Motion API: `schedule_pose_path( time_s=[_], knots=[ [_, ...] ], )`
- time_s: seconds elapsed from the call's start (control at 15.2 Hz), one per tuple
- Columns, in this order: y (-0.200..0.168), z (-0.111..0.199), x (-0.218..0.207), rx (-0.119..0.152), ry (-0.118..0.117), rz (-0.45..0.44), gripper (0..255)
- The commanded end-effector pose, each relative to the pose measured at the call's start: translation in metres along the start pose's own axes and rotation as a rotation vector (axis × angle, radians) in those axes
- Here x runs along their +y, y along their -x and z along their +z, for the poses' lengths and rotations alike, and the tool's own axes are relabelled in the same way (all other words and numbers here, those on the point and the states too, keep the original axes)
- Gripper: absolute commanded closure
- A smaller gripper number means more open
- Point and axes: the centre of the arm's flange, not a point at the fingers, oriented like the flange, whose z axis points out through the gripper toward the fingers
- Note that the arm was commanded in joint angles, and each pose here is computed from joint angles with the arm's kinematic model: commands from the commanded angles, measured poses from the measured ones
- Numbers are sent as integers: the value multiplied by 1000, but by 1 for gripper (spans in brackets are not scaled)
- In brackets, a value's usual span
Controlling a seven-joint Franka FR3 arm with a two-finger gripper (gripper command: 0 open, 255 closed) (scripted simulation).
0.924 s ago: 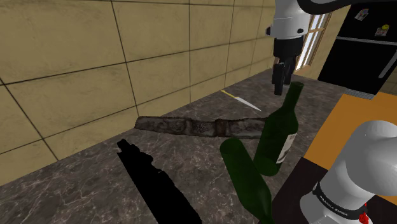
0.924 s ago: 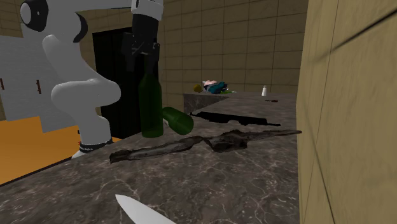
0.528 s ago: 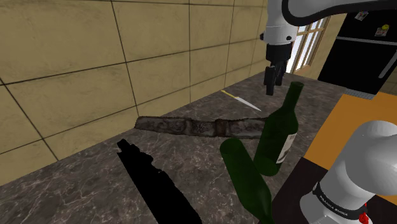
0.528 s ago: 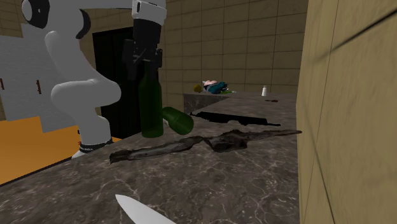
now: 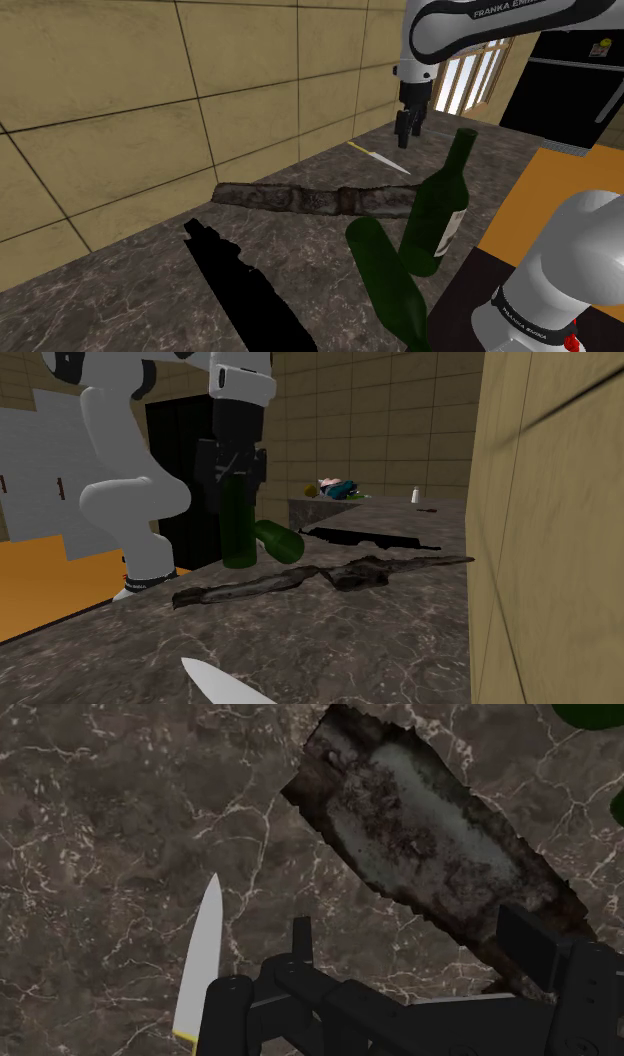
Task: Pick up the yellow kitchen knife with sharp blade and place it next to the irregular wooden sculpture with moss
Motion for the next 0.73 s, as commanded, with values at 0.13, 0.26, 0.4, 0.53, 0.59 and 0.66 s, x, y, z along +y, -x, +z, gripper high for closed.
schedule_pose_path(
  time_s=[0.13, 0.26, 0.4, 0.53, 0.59, 0.66],
  knots=[
    [-35, 21, 33, 20, -10, 0, 0],
    [-52, 31, 49, 30, -15, 0, 0],
    [-70, 41, 66, 40, -21, 0, 0],
    [-87, 50, 83, 49, -26, 0, 0],
    [-96, 55, 91, 54, -29, 0, 0],
    [-104, 60, 99, 59, -32, 1, 0]
  ],
)
